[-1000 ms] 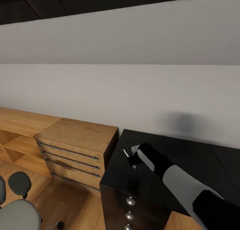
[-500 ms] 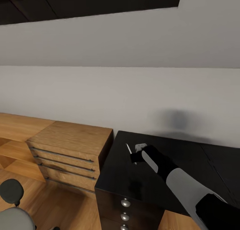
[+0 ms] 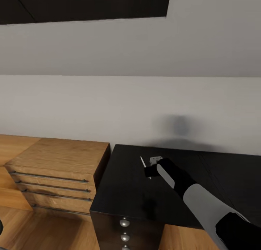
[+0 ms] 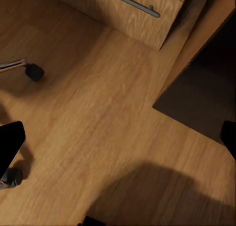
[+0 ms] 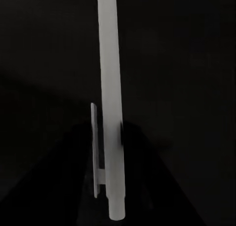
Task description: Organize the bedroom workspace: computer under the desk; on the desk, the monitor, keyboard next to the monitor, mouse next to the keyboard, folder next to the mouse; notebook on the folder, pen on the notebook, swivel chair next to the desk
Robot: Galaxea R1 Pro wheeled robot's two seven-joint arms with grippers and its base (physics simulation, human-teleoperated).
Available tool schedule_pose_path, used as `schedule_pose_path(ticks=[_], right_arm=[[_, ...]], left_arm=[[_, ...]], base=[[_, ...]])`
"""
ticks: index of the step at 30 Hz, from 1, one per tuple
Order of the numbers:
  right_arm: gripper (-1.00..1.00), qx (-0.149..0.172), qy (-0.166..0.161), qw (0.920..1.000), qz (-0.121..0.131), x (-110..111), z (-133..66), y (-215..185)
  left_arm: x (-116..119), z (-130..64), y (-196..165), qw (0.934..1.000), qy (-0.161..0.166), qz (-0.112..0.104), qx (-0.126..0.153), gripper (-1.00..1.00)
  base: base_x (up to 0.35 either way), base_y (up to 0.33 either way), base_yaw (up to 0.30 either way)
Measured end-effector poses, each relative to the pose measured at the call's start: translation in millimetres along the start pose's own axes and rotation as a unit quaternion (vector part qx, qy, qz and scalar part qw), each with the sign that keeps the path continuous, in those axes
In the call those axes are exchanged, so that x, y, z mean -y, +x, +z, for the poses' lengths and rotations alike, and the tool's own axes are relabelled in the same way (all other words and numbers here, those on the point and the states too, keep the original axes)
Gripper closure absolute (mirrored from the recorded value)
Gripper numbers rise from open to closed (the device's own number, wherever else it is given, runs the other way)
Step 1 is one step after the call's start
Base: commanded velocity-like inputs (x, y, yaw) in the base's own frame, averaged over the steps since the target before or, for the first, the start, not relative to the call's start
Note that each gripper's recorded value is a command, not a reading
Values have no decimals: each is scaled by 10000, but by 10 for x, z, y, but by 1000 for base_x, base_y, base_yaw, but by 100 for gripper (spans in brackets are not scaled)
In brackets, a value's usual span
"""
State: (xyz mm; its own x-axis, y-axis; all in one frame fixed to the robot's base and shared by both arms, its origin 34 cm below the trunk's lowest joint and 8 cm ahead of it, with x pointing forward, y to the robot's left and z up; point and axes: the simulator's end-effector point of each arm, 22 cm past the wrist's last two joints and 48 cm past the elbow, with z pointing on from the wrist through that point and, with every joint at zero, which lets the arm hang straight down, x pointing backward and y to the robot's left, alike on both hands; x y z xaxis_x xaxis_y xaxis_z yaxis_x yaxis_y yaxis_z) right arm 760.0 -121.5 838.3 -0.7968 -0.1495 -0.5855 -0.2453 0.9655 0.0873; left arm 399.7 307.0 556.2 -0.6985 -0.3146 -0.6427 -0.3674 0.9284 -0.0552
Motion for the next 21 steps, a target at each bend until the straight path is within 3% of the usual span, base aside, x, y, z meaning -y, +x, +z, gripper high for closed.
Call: schedule_pose_path(ticks=[8,13,21], right_arm=[[100,-37,98,9999,59,151,-104,-34],[100,-36,121,9995,279,346,-185,-50],[100,-107,58,9984,555,428,-259,-28]], left_arm=[[-3,-91,-77,10000,0,13,2,-100],[10,-154,-83,10000,8,12,-51,-100],[14,-267,-52,9999,4,3,-139,-100]], base=[[0,0,-260],[0,0,-260],[0,0,-260]])
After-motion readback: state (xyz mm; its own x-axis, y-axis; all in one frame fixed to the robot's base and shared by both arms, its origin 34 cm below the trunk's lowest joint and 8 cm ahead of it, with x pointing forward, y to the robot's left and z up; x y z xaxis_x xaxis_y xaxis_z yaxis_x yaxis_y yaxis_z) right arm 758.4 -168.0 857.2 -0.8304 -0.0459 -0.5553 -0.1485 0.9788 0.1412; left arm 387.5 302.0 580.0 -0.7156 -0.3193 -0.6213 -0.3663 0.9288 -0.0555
